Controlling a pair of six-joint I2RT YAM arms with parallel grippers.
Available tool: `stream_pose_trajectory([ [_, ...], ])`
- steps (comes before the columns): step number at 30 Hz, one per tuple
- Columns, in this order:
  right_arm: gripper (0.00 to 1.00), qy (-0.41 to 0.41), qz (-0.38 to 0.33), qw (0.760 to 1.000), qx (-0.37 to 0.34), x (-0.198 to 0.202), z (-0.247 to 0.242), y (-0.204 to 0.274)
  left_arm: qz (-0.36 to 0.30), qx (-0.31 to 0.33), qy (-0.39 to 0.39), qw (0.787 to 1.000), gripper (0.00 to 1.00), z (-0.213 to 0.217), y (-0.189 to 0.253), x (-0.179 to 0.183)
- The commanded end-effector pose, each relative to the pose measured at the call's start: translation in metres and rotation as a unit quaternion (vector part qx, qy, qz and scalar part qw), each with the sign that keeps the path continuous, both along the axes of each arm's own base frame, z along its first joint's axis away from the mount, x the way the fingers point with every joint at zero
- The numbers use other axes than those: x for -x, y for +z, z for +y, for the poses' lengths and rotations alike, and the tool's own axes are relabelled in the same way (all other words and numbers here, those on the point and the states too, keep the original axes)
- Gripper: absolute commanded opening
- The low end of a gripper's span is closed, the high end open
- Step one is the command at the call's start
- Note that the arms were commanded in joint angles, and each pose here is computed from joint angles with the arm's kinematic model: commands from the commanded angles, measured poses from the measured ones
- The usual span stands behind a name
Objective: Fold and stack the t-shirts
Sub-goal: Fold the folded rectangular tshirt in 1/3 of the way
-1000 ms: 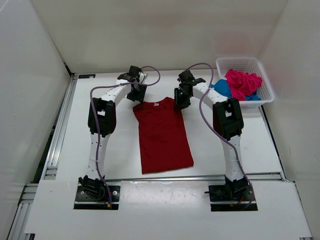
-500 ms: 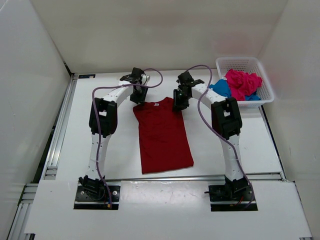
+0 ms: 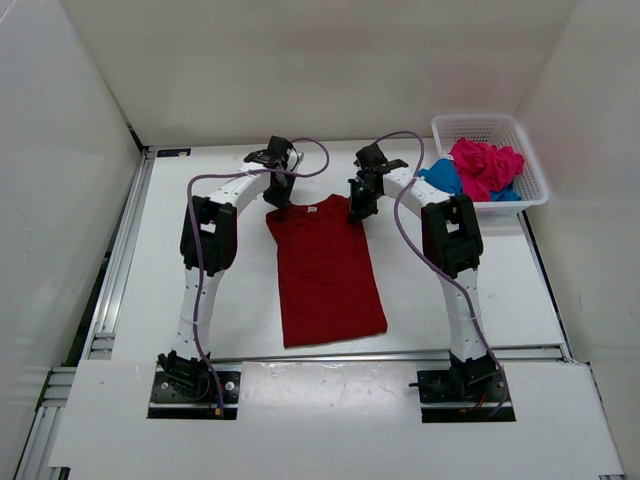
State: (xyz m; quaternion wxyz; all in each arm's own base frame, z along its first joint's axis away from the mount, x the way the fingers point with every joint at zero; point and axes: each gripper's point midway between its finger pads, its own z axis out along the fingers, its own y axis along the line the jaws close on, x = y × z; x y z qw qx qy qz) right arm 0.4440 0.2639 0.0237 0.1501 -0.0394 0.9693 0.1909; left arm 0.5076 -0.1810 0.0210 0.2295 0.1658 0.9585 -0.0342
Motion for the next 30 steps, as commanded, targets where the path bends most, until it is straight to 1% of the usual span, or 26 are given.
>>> stream_pose_trajectory([
  [1,0.0,-0.009,-0.015,1.0,0.002,-0.009,0.0,0.006,-0.014,-0.024,0.014,1.0,0.1,0.01,0.003,-0.008],
  [3,0.0,-0.022,-0.016,1.0,0.003,-0.006,-0.008,0.014,-0.027,-0.028,0.019,0.999,0.1,0.01,0.009,-0.016],
  [5,0.0,-0.042,-0.046,0.998,0.001,-0.014,-0.015,0.031,-0.035,-0.04,0.026,0.998,0.1,0.014,0.01,-0.021],
  [6,0.0,-0.057,-0.04,0.998,0.007,-0.01,-0.025,0.027,-0.036,-0.044,0.029,0.998,0.1,0.015,0.007,-0.023],
  [7,0.0,-0.068,-0.058,0.996,-0.001,-0.013,-0.025,0.04,-0.04,-0.049,0.032,0.997,0.1,0.017,0.007,-0.026],
  [9,0.0,-0.085,-0.058,0.995,0.009,-0.009,-0.036,0.036,-0.041,-0.056,0.035,0.997,0.1,0.019,0.005,-0.028],
  [12,0.0,-0.096,-0.068,0.993,0.006,-0.01,-0.042,0.046,-0.043,-0.06,0.038,0.997,0.1,0.02,0.003,-0.03],
  [19,0.0,-0.105,-0.056,0.993,0.01,-0.01,-0.047,0.033,-0.051,-0.067,0.039,0.996,0.1,0.017,0.003,-0.033],
  [20,0.0,-0.109,-0.059,0.992,0.006,-0.012,-0.045,0.037,-0.052,-0.071,0.041,0.995,0.1,0.019,0.003,-0.033],
  [22,0.0,-0.112,-0.05,0.992,0.004,-0.016,-0.048,0.029,-0.052,-0.071,0.041,0.995,0.1,0.018,0.001,-0.035],
  [23,0.0,-0.109,-0.056,0.992,-0.005,-0.02,-0.044,0.035,-0.06,-0.073,0.044,0.995,0.1,0.019,0.006,-0.038],
  [24,0.05,-0.109,-0.049,0.993,-0.001,-0.021,-0.043,0.026,-0.062,-0.079,0.048,0.994,0.11,0.021,0.004,-0.04],
  [25,0.14,-0.098,-0.05,0.994,-0.008,-0.023,-0.04,0.027,-0.071,-0.075,0.044,0.994,0.16,0.014,0.008,-0.043],
  [26,0.24,-0.094,-0.05,0.994,-0.016,-0.026,-0.035,0.032,-0.081,-0.078,0.049,0.992,0.25,0.015,0.012,-0.049],
  [27,0.36,-0.07,-0.045,0.996,-0.029,-0.023,-0.029,0.033,-0.091,-0.084,0.055,0.991,0.57,0.017,0.019,-0.053],
  [28,0.42,-0.066,-0.041,0.996,-0.035,-0.024,-0.026,0.031,-0.098,-0.086,0.059,0.99,0.72,0.018,0.023,-0.056],
  [29,0.51,-0.066,-0.046,0.996,-0.037,-0.027,-0.025,0.034,-0.115,-0.084,0.064,0.988,0.83,0.018,0.033,-0.064],
  [30,0.55,-0.066,-0.051,0.996,-0.04,-0.027,-0.025,0.041,-0.133,-0.091,0.074,0.984,0.9,0.022,0.049,-0.068],
])
